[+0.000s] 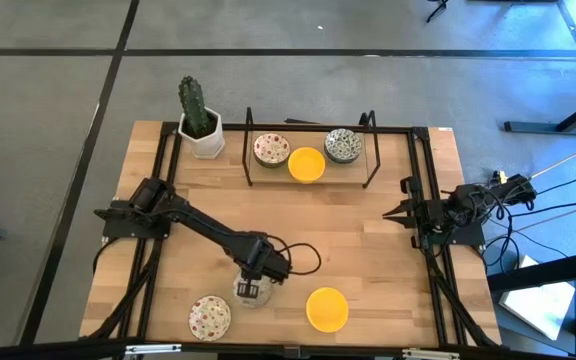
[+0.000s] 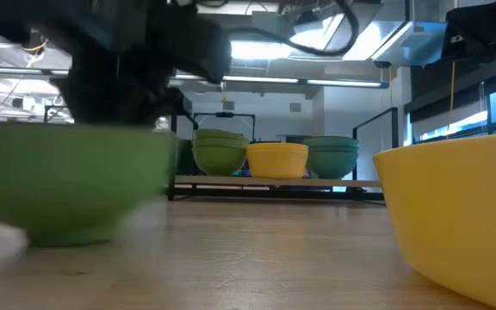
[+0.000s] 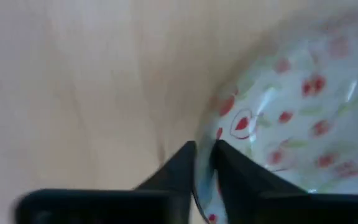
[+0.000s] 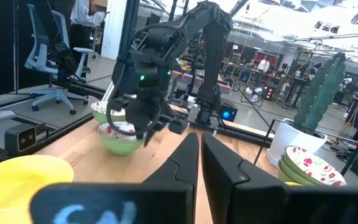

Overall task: Pick & Place Mini bowls
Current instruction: Stack the white white red patterned on top of the white white red patterned on the shelf

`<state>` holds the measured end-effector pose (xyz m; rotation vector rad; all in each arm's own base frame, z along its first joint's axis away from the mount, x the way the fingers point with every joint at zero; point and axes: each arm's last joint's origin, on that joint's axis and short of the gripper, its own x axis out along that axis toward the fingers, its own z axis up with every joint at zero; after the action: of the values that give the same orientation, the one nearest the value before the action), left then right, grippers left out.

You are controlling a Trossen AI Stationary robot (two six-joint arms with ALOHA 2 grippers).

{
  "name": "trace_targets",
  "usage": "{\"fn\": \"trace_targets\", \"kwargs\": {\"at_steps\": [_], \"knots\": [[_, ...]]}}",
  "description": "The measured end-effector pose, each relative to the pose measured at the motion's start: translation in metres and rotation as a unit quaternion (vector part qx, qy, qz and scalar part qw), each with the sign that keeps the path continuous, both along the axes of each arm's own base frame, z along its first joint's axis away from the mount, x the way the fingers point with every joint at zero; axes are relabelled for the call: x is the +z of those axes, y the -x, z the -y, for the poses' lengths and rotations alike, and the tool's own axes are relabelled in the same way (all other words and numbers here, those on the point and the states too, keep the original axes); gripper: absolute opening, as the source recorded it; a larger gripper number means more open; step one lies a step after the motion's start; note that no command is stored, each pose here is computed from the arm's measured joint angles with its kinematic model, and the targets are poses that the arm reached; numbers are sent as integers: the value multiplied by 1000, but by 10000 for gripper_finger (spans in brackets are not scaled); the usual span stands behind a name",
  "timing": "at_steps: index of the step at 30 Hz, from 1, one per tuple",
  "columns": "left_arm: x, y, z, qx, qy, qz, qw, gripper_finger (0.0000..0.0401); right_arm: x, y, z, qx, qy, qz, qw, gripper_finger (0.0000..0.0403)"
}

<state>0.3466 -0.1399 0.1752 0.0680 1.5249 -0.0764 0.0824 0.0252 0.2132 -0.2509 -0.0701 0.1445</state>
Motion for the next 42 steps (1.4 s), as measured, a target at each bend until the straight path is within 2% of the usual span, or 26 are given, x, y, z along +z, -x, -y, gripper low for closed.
{"fn": "trace_targets", "kwargs": {"at_steps": [2, 6, 9, 13, 15, 23, 26, 31, 36, 42], "knots": [[8, 1, 0, -8, 30, -7, 999, 18, 0, 0, 0, 0, 0, 0, 1000, 22], [17, 0, -5, -20, 47, -15, 999, 9, 0, 0, 0, 0, 0, 1, 1000, 22], [47, -3, -11, -23, 52, 9, 998, 8, 0, 0, 0, 0, 0, 1, 1000, 22], [80, -3, -20, -44, 38, 14, 998, 7, 0, 0, 0, 0, 0, 0, 1000, 22], [105, -3, -25, -49, 36, 41, 997, 7, 0, 0, 0, 0, 0, 0, 1000, 22], [186, 11, -57, -5, -54, 75, 996, 7, 0, 0, 0, 0, 0, 0, 1000, 22], [201, 13, -69, 18, -47, 108, 993, 7, 0, 0, 0, 0, 0, 0, 1000, 22], [207, 12, -97, 60, -27, 108, 992, 7, 0, 0, 0, 0, 1, 0, 1000, 22], [187, -7, -115, 70, -28, 78, 994, 7, 0, 0, 0, 0, 0, 1, 1000, 22], [159, -36, -122, 13, -18, 74, 997, 7, 0, 0, 0, 0, 1, 1, 1000, 22]]}}
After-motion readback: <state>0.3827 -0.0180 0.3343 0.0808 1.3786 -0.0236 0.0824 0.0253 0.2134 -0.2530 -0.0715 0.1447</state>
